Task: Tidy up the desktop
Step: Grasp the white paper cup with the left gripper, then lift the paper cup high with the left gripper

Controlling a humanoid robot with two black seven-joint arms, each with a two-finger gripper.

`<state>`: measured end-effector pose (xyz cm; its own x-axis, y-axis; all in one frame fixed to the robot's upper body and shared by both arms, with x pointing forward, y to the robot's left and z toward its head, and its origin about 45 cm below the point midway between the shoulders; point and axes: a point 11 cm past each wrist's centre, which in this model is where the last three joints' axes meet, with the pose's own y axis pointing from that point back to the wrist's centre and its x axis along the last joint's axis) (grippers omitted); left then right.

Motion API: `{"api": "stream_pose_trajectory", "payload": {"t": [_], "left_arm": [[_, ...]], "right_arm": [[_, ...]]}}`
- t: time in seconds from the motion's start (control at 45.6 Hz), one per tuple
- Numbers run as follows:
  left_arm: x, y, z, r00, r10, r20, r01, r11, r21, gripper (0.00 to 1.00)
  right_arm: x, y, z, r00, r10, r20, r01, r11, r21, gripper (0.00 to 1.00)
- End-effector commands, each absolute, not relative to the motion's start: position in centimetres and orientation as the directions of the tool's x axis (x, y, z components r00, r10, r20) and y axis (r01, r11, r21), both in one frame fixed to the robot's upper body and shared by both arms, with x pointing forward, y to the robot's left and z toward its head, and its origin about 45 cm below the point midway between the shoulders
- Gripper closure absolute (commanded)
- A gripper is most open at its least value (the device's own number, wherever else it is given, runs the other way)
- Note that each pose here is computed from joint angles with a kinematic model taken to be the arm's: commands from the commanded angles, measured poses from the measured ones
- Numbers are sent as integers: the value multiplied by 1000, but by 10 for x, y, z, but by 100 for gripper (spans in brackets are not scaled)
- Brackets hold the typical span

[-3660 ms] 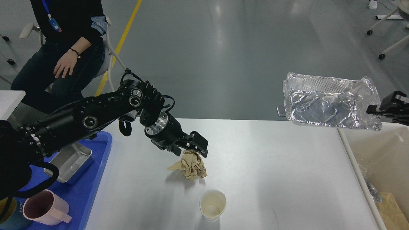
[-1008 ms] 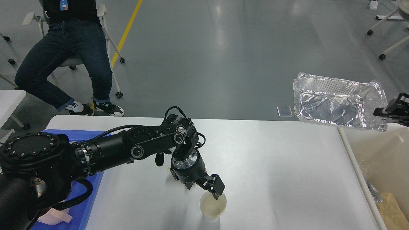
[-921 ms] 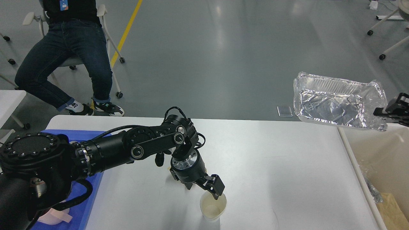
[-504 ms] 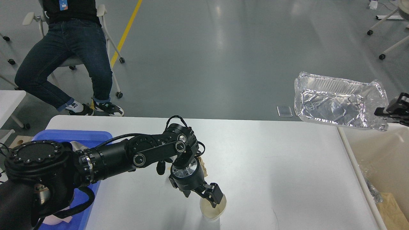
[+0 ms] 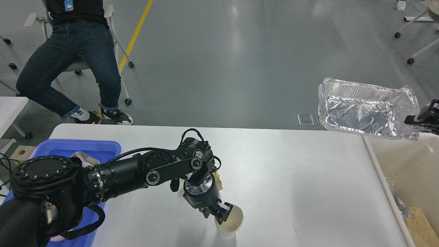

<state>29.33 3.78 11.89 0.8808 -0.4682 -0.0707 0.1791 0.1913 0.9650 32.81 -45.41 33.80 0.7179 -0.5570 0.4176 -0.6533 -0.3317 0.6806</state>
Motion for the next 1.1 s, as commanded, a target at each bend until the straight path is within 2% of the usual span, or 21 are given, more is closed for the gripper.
{"api": "stream_pose_trajectory", "payload": {"t": [0.0,0.241,0.526,0.745,0.921,1.074], "left_arm": [[293,38,118,878,-475,-68,174,183,968,79],[297,41,119,876,-478,-61,145,140,979,99],[303,40,126,883,-467,-45,129,151,980,100],[337,24,176,929,-364,63,65,330,942,100],[382,48,230,962,-221,161,-46,448,893,100],[413,74,275,970,-86,228,-146,541,828,100]], "right_arm": [[328,-455,338,717,-558,419,-654,-329,681,100],[326,-457,337,716,-560,417,-652,-324,685,100],[326,-458,336,716,-562,415,-651,-322,687,100],[322,-459,331,721,-564,402,-640,-320,698,100],[319,-458,324,732,-563,384,-624,-326,710,100],[313,-450,313,777,-538,328,-567,-371,735,100]]}}
